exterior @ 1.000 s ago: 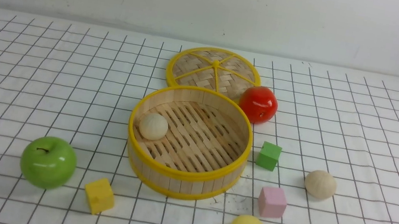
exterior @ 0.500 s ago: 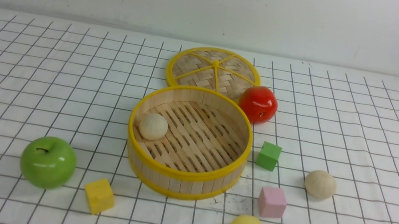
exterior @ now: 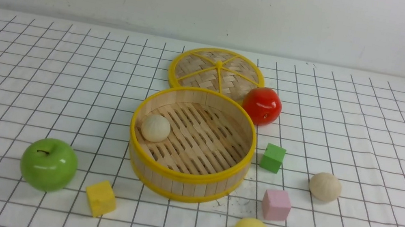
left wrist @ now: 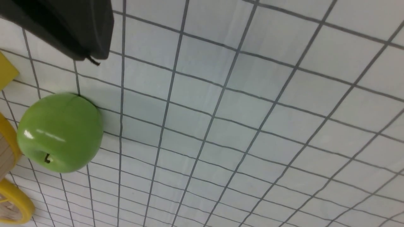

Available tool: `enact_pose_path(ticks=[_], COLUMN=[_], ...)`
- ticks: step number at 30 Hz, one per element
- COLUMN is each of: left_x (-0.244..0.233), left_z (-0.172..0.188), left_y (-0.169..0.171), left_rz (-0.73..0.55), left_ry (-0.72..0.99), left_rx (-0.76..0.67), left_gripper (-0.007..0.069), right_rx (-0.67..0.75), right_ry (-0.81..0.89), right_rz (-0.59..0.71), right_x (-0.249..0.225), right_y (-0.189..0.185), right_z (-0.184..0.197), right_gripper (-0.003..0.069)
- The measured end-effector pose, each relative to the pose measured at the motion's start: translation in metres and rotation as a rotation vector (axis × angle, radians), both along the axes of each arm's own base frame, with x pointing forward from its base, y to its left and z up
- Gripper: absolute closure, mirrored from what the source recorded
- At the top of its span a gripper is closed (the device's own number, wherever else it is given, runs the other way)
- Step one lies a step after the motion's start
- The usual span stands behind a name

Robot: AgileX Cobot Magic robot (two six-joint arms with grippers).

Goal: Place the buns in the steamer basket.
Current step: Use the right arm to grab a steamed stuffed bun

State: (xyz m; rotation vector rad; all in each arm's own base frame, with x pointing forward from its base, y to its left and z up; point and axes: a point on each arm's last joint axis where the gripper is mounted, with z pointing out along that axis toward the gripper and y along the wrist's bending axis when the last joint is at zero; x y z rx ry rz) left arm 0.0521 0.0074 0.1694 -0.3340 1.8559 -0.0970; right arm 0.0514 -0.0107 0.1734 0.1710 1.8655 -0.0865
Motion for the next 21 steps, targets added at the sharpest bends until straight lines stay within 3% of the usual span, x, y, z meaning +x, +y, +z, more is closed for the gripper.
enact_pose_path(ticks=[21], left_x=[0.0], left_z=[0.0], left_y=[0.0], left_rz=[0.0], left_ry=[0.0], left_rx=[0.0], left_gripper=[0.0596], right_rx=[-0.006], right_ry=[0.0], right_rz=[-0.001], right_x=[0.0], right_y=[-0.0002], right_z=[0.0], right_gripper=[0.0419])
